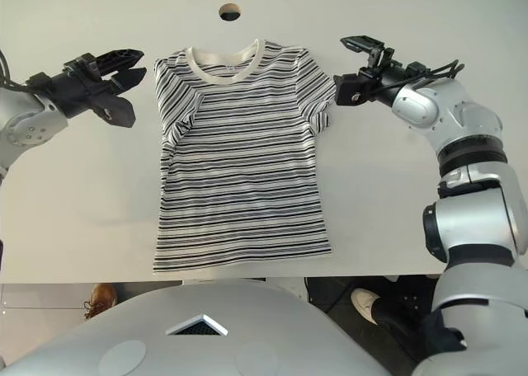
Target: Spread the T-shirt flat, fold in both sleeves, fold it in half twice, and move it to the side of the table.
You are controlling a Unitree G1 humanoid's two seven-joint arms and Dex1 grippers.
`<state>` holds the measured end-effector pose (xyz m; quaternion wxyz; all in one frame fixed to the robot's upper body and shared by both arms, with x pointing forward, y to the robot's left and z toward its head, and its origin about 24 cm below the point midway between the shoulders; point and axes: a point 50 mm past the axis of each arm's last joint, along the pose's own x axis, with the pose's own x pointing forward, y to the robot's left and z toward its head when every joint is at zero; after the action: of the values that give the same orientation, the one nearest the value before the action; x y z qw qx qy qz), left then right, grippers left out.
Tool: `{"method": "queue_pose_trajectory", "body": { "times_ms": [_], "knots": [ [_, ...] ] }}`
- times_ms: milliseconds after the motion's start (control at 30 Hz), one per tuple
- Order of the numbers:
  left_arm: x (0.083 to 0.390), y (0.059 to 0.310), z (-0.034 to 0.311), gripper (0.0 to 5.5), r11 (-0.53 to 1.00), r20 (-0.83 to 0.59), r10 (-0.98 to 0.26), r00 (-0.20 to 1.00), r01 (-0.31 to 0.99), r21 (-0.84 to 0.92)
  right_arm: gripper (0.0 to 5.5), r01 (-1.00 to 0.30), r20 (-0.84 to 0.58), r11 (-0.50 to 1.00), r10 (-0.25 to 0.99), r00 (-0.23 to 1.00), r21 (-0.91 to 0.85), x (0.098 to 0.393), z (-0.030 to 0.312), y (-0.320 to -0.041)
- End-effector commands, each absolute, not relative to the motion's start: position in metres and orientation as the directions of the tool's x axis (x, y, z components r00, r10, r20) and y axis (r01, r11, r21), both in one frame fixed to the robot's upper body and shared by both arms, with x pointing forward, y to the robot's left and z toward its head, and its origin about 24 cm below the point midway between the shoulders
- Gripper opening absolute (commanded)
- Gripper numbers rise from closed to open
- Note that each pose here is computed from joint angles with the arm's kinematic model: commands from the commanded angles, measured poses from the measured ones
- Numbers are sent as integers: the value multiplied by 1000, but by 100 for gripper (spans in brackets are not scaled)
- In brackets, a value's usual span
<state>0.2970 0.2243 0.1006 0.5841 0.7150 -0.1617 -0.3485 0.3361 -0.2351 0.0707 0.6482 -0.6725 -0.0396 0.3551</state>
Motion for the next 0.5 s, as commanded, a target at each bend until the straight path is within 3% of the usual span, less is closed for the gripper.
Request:
{"method": "queue_pose_trajectory", "body": {
  "times_ms": [33, 500],
  "knots": [
    [289, 235, 103, 150, -273, -325, -607, 725, 193, 942, 342, -385, -464, -258, 501, 731, -886, 340, 70, -235],
    [278, 244, 100, 150, -278, -343, -580, 739, 216, 936, 342, -390, -574, -442, 440, 690, -808, 332, 53, -248]
  ]
}}
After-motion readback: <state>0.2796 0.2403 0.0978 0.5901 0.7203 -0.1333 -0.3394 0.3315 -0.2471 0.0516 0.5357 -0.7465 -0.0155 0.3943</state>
